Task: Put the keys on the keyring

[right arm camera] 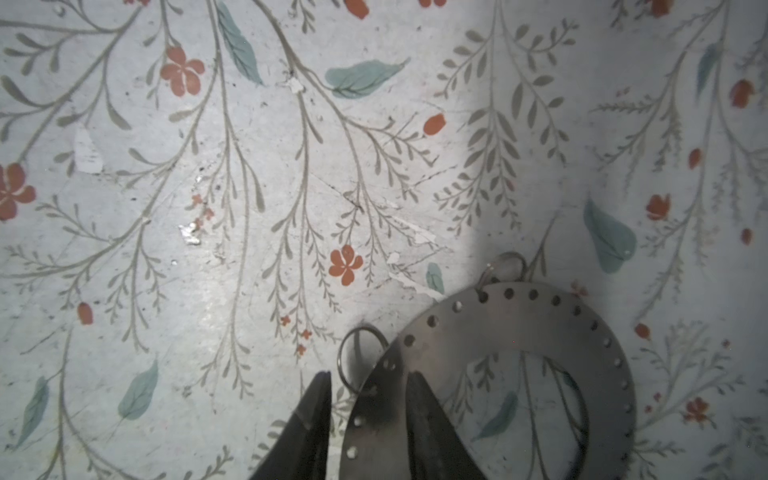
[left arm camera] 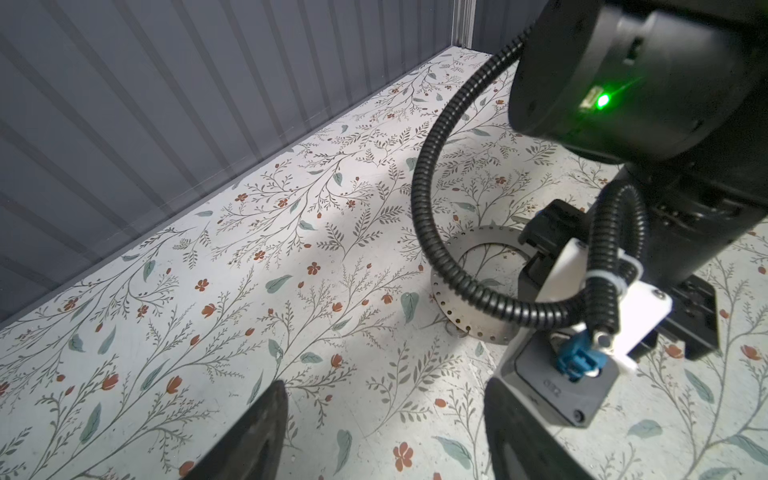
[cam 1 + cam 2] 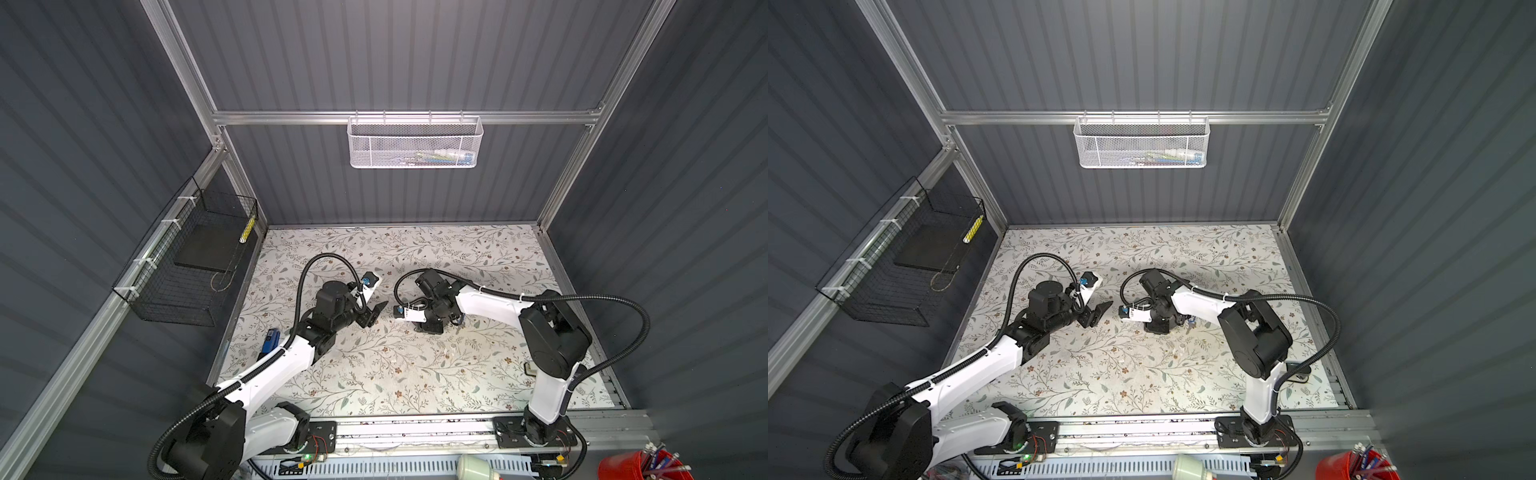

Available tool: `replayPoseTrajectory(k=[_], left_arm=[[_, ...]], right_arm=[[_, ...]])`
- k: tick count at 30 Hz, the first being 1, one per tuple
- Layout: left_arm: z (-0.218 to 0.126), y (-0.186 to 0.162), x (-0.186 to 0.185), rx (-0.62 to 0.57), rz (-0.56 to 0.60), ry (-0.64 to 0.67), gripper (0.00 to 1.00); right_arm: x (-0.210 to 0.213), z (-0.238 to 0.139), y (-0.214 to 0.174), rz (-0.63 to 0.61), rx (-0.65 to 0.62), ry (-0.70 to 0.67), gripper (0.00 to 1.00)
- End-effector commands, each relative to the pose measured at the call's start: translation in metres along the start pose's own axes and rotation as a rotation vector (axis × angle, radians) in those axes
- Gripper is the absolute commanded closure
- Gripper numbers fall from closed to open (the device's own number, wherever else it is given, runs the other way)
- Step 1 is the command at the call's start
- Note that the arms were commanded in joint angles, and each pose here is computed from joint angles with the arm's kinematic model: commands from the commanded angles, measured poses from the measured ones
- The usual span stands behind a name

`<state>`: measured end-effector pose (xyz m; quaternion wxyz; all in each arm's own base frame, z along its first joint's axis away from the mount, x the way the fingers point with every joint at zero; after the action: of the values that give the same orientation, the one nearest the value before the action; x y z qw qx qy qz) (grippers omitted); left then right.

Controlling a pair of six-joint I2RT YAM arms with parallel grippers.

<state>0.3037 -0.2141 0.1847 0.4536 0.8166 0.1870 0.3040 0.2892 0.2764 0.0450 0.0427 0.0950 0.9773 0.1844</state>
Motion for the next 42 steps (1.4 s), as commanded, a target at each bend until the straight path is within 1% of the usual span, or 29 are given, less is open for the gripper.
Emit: replayPoseTrajectory(k=[1,4,7,14,20,26,42], left_arm=[[-0.002,0.004,0.003,-0.014,0.02,0.008,0.27],[-0.003,0.005,0.003,-0.016,0.022,0.008,0.27],[-0.004,0.007,0.003,-0.024,0.029,0.006,0.27],[-0.009,0.012,0.004,-0.045,0.038,0.018,0.28],[-0.009,0.012,0.004,-0.05,0.039,0.019,0.28],[-0.008,0.012,0.003,-0.049,0.038,0.013,0.28],[-0.008,0.01,0.003,-0.04,0.042,0.012,0.29]], right_arm=[[0.0,-0.006,-0.009,-0.028,0.032,-0.008,0.67],[-0.001,-0.006,-0.012,-0.047,0.042,-0.017,0.68],[0.001,-0.006,-0.013,-0.094,0.022,-0.033,0.68],[0.001,-0.008,-0.013,-0.27,-0.091,-0.142,0.69],[0.0,-0.006,-0.002,-0.336,-0.154,-0.168,0.71],[-0.002,-0.002,-0.001,-0.359,-0.151,-0.175,0.72],[0.01,0.008,-0.011,-0.38,-0.121,-0.104,0.74]])
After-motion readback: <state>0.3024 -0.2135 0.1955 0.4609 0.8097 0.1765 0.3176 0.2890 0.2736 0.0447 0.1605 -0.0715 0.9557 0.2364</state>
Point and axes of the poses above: each gripper's point midway between its finger pads, its own z axis out along the fingers, its own x axis along the line the jaws close on, y = z × x, the point moved 1 cm from there along -z, back along the fingers, and after that the axes turned 12 degrees about z, right-handed, at the moved point
